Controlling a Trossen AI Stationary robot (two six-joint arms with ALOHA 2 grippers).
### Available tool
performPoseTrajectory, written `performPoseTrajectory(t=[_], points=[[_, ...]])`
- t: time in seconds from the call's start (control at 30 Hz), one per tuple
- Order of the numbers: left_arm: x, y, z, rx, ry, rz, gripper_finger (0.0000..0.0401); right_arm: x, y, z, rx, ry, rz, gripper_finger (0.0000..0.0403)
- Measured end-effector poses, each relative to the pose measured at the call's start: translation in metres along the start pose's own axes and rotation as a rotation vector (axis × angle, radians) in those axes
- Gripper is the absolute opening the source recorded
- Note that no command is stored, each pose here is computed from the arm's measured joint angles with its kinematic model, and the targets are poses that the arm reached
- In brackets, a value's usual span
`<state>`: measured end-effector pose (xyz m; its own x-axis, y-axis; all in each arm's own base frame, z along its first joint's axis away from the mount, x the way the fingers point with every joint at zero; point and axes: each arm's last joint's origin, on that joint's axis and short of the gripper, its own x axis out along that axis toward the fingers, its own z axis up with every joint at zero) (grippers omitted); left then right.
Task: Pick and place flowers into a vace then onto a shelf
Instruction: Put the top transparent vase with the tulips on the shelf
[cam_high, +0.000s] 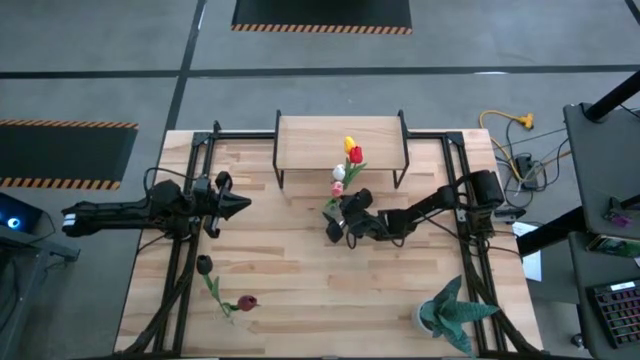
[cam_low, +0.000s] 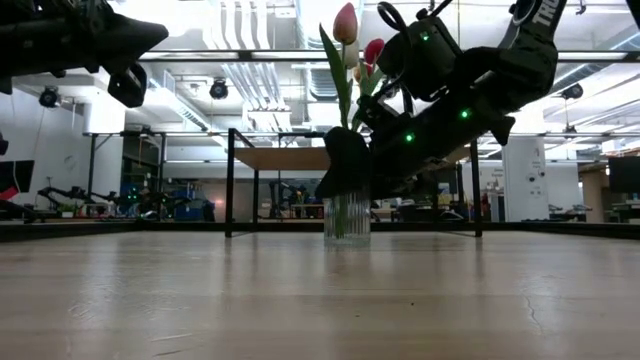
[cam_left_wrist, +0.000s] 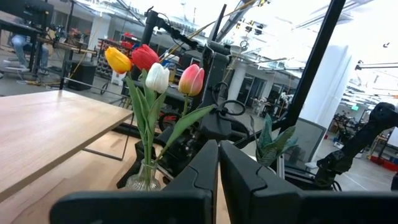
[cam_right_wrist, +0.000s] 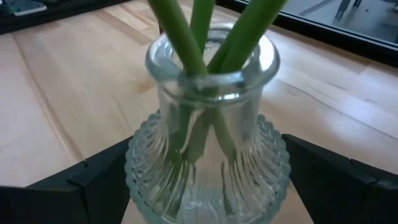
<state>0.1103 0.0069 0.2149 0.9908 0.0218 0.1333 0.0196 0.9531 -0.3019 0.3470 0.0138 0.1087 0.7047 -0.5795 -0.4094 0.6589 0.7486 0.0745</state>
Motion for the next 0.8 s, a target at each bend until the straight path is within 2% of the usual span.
performPoseTrajectory(t=[0.1, 0.33, 0.57, 0.67, 0.8], points=[[0.000, 0.000, 0.000, 0.000, 0.001, 0.000, 0.0000, 0.000, 0.000, 0.001, 0.002, -0.002, 0.001, 0.0349], [0.000, 0.000, 0.000, 0.000, 0.004, 0.001, 0.0000, 0.000, 0.001, 0.001, 0.000, -0.003, 0.002, 0.0267], [0.000, 0.000, 0.000, 0.000, 0.004, 0.001, 0.0000, -0.002, 0.002, 0.006, 0.045, -0.007, 0.009, 0.0267], [0.000, 0.000, 0.000, 0.000, 0.004, 0.002, 0.0000, -0.011, 0.011, 0.024, 0.059, -0.051, 0.045, 0.0267], [0.000, 0.000, -0.001, 0.000, 0.005, 0.002, 0.0000, -0.028, 0.022, 0.066, 0.027, -0.066, 0.064, 0.0267]])
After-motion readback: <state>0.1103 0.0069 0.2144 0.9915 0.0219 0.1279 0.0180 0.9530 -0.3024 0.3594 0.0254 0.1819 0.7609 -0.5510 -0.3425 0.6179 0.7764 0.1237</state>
